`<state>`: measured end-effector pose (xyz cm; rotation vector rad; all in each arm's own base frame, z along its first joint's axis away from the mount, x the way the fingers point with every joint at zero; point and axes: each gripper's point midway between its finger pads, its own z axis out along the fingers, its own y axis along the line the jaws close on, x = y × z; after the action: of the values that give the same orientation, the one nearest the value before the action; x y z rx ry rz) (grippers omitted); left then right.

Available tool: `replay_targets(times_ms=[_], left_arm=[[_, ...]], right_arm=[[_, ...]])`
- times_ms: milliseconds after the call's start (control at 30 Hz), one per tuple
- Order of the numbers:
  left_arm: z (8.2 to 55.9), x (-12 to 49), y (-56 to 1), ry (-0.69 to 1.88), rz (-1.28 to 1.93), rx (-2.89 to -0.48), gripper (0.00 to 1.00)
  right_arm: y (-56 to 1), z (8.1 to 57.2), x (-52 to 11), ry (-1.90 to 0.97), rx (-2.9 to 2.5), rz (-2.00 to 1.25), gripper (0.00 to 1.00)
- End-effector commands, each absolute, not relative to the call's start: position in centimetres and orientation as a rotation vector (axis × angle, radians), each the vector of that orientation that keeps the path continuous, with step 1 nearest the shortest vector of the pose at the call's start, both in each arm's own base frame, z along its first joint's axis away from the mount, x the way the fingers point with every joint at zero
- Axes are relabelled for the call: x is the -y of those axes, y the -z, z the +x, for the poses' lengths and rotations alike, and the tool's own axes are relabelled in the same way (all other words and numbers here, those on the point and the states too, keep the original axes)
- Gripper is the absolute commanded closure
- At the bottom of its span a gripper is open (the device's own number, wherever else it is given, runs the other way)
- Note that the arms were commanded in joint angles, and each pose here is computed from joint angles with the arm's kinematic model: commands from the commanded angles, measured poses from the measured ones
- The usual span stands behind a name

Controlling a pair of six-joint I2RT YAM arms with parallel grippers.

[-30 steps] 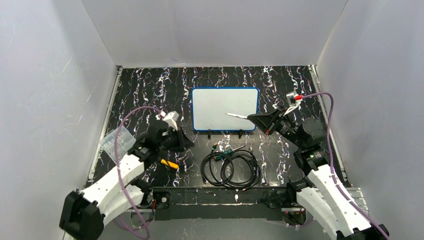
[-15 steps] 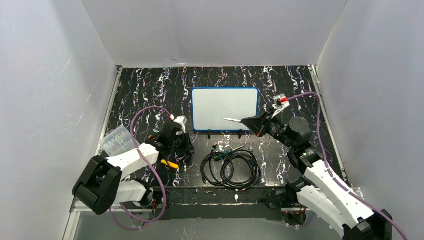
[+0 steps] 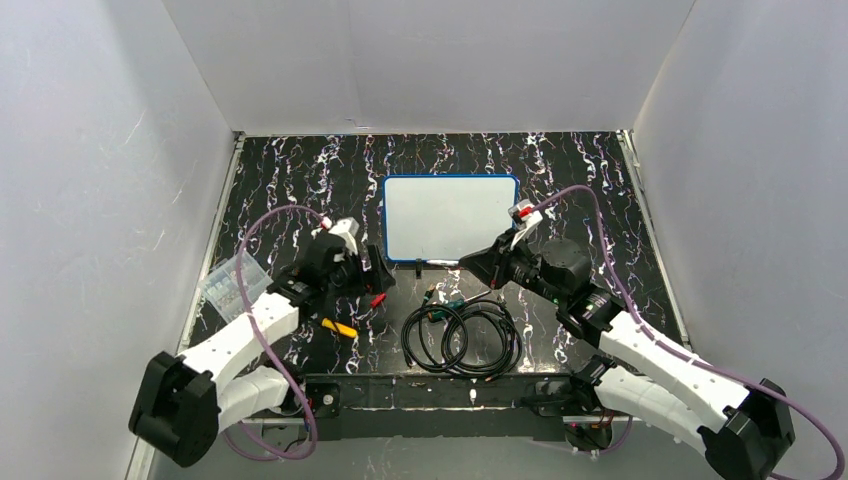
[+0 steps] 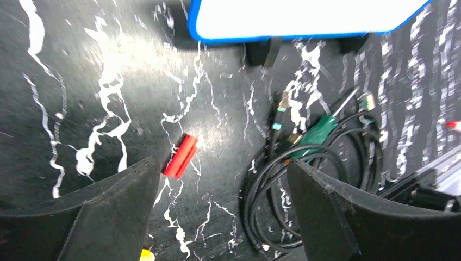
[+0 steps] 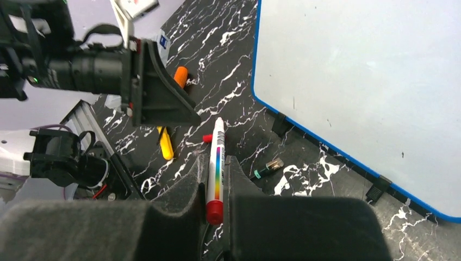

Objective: Write a sentence on the whiteboard
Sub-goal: Place the pen cap at the center of the board, then write a sentence on the whiteboard.

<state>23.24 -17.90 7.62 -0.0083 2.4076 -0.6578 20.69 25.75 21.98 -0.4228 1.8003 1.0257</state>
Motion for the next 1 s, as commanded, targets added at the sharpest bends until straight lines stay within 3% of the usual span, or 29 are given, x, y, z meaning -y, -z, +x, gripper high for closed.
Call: replay_targets(times_ms=[0,400,733,967], left_arm=[[23.6,17.1,-13.2,0.775,0.017,-2.375,0.15],[31.3,19.1,-22.3,1.048,0.405,-2.108,0.16],[39.2,19.9,-22.6,1.208,0.508,-1.962,0.22],[40.4,21.1,-21.0,1.345,0.564,-1.963,0.33]], right_arm=[[-26.3,21.6,-26.1,-0.997,-1.684,-0.402,0.99],[-27.6,21.0,-26.1,-1.023,-1.642,-0.402,0.99],[-28.0,19.7,-26.9,-1.103,-1.623,-0.457,0.99],[-28.4,19.4,-26.9,-1.114,-1.618,-0.462,0.99]])
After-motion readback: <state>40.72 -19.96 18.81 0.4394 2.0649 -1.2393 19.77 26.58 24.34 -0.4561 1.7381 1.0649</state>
